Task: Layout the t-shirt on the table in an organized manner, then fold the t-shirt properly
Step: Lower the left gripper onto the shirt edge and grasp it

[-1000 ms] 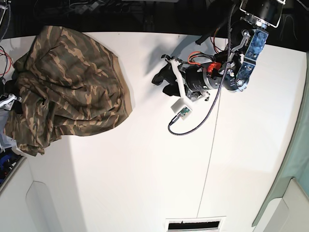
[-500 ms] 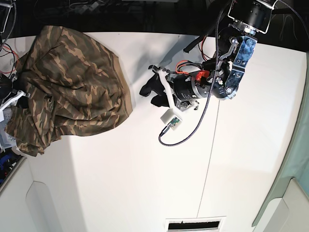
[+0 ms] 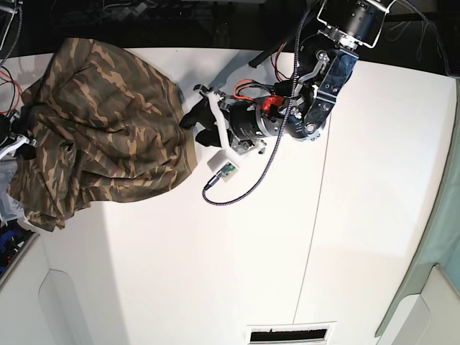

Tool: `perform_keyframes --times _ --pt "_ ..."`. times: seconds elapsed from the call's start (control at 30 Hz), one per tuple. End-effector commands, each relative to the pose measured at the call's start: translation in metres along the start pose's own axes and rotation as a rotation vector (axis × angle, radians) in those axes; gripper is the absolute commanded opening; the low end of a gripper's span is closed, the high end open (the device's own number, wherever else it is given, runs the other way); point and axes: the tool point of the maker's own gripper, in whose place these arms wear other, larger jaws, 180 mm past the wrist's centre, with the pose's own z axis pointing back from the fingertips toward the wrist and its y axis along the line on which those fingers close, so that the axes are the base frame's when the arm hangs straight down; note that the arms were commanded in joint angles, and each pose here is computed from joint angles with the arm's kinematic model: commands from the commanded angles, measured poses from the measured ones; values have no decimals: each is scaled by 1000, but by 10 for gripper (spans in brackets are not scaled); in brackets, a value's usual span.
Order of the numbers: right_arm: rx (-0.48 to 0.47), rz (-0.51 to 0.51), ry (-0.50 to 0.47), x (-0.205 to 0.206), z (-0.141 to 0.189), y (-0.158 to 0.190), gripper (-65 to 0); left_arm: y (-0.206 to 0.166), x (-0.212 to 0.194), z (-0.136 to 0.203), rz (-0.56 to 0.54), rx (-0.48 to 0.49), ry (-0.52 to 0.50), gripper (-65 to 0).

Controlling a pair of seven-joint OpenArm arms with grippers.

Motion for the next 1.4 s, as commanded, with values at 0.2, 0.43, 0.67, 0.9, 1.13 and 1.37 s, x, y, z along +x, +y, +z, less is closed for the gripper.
perform_keyframes --times 0.2,0.43,0.67,0.9,1.13,1.37 --pt "-30 -54 -112 29 34 -29 -650 -9 9 -17 -62 -24 -18 -319" --pt "-80 -122 -170 30 58 -55 -650 7 -22 -34 -44 -11 79 -319" --pt "-145 -212 -253 37 90 -87 -650 31 -29 -29 -113 54 135 -319" --pt "-224 -206 -257 24 118 -115 -650 85 -40 -4 -130 164 196 -319" --pt "-223 -224 -274 19 122 -117 -650 109 -30 19 -167 186 209 -319" --pt "-220 -227 -250 15 120 -116 -650 37 43 23 -311 63 5 -319"
